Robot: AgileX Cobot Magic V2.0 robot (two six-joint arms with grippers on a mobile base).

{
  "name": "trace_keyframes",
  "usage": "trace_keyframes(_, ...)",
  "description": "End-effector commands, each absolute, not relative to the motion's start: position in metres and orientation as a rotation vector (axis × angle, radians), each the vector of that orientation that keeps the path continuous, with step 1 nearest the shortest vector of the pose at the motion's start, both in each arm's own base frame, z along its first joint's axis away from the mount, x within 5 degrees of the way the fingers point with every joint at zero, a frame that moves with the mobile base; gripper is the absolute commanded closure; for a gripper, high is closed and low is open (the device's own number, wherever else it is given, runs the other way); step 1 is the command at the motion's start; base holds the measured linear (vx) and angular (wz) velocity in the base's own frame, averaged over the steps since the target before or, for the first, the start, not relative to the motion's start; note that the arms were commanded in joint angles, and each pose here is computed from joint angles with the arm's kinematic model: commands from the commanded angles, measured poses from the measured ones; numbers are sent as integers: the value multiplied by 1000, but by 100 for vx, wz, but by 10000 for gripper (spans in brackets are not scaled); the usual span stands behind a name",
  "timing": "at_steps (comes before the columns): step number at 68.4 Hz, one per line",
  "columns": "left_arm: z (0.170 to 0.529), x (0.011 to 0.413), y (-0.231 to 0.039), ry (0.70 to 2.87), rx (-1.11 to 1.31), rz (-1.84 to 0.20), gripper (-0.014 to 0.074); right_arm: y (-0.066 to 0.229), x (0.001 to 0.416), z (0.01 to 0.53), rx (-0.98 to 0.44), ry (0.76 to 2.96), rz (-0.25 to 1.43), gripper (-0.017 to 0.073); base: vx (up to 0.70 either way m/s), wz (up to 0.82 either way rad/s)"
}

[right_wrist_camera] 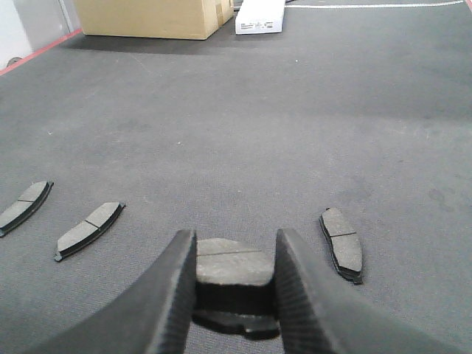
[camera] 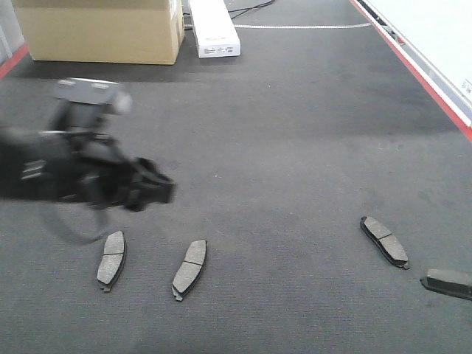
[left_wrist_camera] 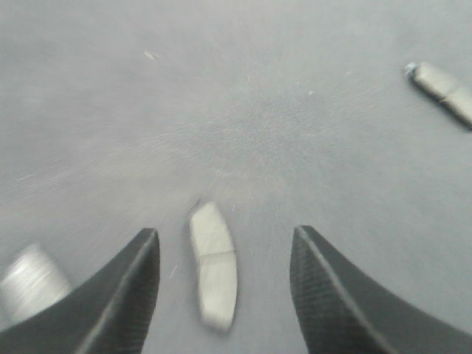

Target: Move and align brake pads A on conveyor

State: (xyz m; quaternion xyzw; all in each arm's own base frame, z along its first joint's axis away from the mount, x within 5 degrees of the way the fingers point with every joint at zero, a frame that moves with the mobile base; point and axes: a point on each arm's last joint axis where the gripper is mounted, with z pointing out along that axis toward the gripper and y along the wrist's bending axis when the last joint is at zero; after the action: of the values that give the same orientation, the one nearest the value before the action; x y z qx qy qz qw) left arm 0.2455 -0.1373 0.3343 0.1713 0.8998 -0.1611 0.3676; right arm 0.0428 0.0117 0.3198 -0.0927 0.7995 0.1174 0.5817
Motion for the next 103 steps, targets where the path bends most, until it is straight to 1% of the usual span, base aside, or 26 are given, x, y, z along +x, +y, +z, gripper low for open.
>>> trace_keyframes(1, 362, 217, -121, 2167, 399, -424, 221, 12, 45, 336, -210, 1751, 281, 564, 0, 0)
trace_keyframes(5, 367, 196, -108, 2115, 395, -409, 221, 12, 45, 336, -210, 1751, 281, 564, 0, 0)
trace_keyframes(12, 366, 167, -91, 2070, 389, -391, 221, 12, 45, 336, -210, 1751, 281, 564, 0, 0)
trace_keyframes(28, 346, 112, -59, 2024, 403, -357, 221, 12, 45, 336, -210, 1751, 281, 564, 0, 0)
trace_keyframes(41, 319, 77, -38, 2040, 415, -322, 221, 12, 45, 336, -210, 1751, 281, 564, 0, 0)
trace_keyframes(58, 302, 31, -14, 1911, 386, -350, 221, 12, 45, 336, -210, 1751, 281, 564, 0, 0)
trace_keyframes(70, 304, 15, -6, 1810, 364, -372, 221, 12, 45, 336, -210, 1751, 281, 564, 0, 0)
trace_keyframes(103, 304, 15, -4, 1800, 367, -349, 221, 12, 45, 336, -210, 1751, 281, 564, 0, 0)
